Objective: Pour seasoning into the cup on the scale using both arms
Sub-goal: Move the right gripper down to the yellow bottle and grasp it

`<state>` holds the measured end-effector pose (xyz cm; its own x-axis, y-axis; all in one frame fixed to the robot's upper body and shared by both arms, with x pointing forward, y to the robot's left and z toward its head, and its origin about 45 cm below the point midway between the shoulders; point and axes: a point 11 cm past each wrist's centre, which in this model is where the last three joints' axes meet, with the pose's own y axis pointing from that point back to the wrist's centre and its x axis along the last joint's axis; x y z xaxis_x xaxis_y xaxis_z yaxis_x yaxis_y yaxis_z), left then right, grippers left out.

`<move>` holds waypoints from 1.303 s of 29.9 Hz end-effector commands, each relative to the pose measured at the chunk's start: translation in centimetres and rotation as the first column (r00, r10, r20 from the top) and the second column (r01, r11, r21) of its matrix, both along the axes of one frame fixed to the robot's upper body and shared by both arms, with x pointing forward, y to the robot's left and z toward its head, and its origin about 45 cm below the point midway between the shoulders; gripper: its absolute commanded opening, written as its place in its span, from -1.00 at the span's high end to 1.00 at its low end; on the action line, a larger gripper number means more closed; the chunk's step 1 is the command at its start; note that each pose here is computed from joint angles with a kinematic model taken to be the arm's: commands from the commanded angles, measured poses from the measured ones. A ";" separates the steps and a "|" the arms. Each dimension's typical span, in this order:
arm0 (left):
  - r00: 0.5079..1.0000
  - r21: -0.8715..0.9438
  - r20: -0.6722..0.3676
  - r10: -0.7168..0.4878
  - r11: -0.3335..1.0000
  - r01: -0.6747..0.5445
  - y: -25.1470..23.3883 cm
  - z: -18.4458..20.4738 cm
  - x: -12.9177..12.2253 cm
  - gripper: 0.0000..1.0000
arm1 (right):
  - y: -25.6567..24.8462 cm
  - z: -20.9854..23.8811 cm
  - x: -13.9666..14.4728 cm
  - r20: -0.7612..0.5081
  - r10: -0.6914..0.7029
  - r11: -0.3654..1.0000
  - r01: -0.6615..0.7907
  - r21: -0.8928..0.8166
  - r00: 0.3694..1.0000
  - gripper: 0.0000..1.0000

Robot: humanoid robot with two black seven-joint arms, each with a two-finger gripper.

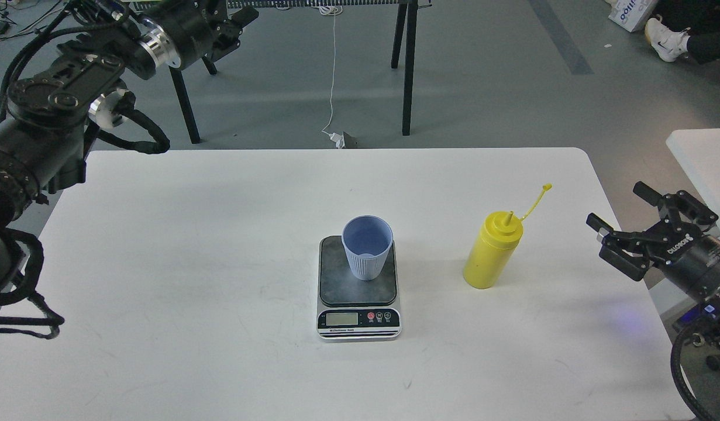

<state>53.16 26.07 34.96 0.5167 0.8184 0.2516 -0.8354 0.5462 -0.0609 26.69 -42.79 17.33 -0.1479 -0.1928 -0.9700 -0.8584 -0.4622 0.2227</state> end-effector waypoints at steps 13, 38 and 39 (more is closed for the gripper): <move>0.999 -0.005 -0.038 0.007 1.000 -0.007 0.3 -2.2 -0.4 -0.99 | 3.9 -11.8 -2.2 -0.206 -0.029 1.000 0.030 0.000 0.978 -0.99; 0.998 -0.001 -0.067 0.005 1.000 -0.005 0.2 -3.7 -0.8 -0.99 | 10.0 -13.5 1.3 -0.179 0.042 0.999 -0.036 0.033 0.983 -0.99; 0.998 -0.001 -0.069 0.005 1.000 -0.005 0.2 -3.8 -0.8 -0.99 | 10.2 -13.6 1.4 -0.180 0.045 0.999 -0.040 0.030 0.983 -0.99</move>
